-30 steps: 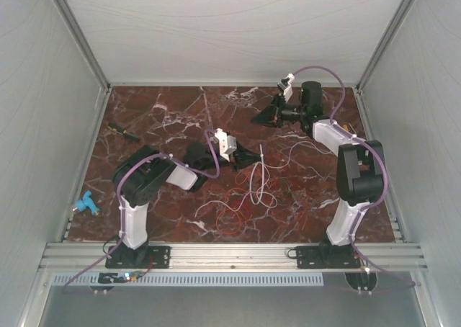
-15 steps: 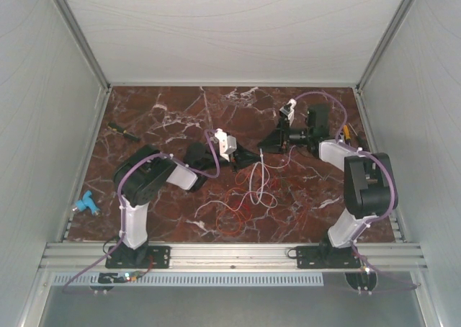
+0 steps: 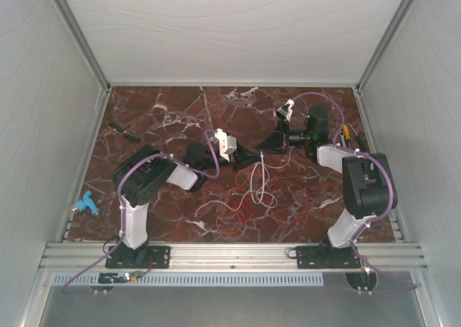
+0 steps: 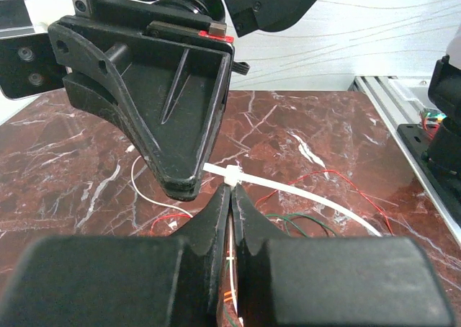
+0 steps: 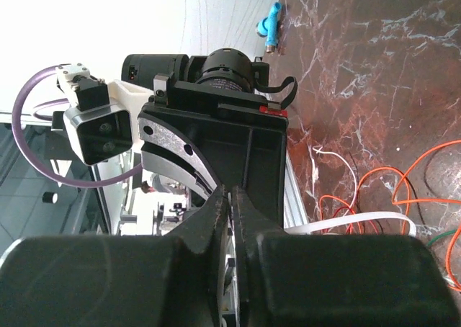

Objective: Zip-tie the wires
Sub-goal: Tie the cable at the center of the board.

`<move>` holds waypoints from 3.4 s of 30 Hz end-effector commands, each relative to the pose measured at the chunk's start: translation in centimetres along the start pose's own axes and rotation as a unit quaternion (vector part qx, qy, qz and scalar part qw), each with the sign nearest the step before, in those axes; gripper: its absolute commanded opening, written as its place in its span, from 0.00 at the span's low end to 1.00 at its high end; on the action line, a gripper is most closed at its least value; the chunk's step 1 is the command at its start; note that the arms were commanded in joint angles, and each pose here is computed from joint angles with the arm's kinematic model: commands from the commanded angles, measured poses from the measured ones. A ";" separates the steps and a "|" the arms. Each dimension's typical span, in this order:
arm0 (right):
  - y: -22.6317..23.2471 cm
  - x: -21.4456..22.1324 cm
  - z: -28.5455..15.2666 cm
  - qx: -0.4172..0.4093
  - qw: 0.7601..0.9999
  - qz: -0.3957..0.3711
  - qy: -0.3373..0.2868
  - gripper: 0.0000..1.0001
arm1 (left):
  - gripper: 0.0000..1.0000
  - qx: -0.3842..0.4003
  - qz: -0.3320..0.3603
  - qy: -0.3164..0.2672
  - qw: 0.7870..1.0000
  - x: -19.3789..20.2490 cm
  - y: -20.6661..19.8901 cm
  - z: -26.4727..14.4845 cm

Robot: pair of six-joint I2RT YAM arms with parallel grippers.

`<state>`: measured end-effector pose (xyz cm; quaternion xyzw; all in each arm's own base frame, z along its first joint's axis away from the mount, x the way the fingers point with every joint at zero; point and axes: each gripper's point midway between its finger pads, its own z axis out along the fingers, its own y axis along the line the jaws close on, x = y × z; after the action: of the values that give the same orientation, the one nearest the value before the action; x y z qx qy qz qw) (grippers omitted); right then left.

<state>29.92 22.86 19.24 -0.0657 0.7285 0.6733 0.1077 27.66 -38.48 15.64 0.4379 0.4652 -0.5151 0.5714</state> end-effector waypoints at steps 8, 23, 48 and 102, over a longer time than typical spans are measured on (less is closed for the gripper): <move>1.1 1.2 0.4 -0.018 0.999 -0.030 0.035 0.05 | 0.00 0.025 0.110 -0.095 0.989 -5.5 -0.4 0.8; -1.5 -1.3 0.4 0.075 0.996 -0.056 -0.005 0.00 | 0.00 0.034 0.111 -0.089 0.989 -5.0 -0.8 0.7; -1.9 -7.3 1.4 0.100 0.992 -0.059 -0.047 0.00 | 0.00 0.039 0.120 -0.083 0.989 -4.2 -1.9 0.7; -1.7 1.3 -1.7 0.454 0.867 -0.194 -0.061 0.30 | 0.00 0.000 0.103 -0.080 0.991 -3.4 -0.6 0.6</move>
<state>28.85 20.82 17.86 -0.0990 0.9197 0.2365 0.2973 27.76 -38.61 13.84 0.4299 0.4867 -0.4946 0.5777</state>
